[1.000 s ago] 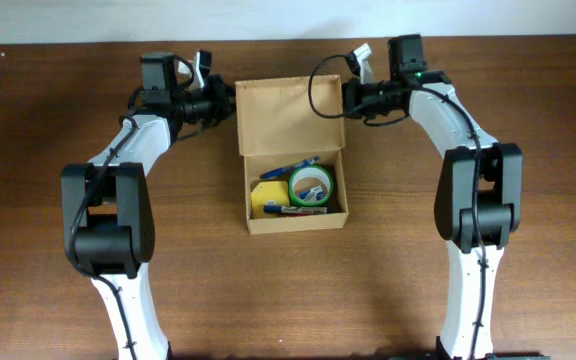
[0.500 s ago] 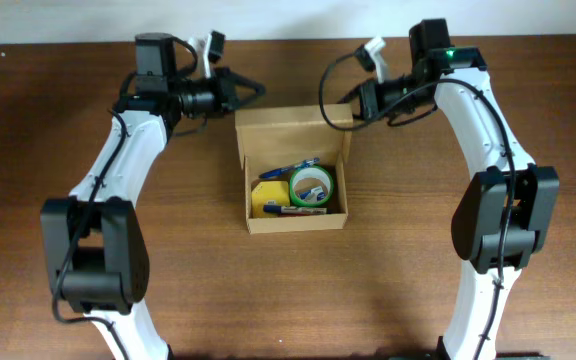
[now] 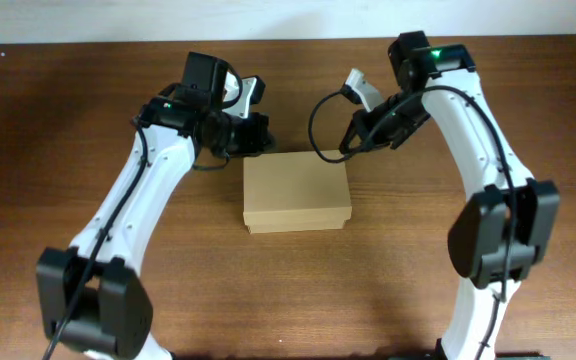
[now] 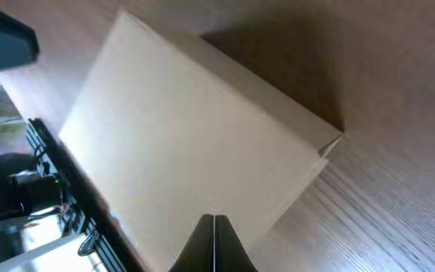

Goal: Pack container
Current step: 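Swing the lid forward with both grippers to close the box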

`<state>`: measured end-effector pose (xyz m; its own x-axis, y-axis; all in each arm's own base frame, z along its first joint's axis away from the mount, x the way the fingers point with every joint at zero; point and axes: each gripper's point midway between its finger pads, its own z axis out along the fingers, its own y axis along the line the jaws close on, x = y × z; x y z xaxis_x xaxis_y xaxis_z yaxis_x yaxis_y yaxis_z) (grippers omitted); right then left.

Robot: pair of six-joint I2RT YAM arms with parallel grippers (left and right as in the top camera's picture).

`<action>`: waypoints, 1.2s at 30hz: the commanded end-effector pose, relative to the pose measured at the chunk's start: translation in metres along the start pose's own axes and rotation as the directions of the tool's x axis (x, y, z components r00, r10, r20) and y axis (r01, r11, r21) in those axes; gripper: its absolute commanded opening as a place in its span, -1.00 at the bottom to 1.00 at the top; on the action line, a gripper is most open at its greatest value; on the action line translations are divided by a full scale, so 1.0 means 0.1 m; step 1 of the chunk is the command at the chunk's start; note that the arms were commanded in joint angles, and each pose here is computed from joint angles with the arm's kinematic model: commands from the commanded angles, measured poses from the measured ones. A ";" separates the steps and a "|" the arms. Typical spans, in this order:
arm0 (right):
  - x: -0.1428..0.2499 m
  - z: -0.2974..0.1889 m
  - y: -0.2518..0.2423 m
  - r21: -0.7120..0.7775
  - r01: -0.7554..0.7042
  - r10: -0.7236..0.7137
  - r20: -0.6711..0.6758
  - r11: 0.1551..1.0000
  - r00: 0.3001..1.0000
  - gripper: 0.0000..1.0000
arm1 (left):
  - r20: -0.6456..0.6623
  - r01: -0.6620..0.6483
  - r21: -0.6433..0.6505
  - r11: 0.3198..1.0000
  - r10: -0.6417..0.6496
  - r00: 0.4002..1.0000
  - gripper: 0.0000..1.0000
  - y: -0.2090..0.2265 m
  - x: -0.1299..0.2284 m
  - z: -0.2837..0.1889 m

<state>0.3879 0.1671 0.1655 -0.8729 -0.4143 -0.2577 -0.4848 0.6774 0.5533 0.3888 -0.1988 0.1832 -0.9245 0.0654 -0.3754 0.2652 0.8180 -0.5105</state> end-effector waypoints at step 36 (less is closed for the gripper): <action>0.47 -0.60 0.85 0.139 0.119 -0.136 0.118 0.983 0.984 -0.92 | 0.286 -0.157 -0.151 0.976 0.195 0.938 -0.96 -0.48 0.90 -1.44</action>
<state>0.3146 0.1764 0.2134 -0.8411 -0.4282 -0.3304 -0.5405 0.6878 0.4845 0.2696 -0.1582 0.2634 -0.7826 0.0531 -0.6203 0.3267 0.8832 -0.3365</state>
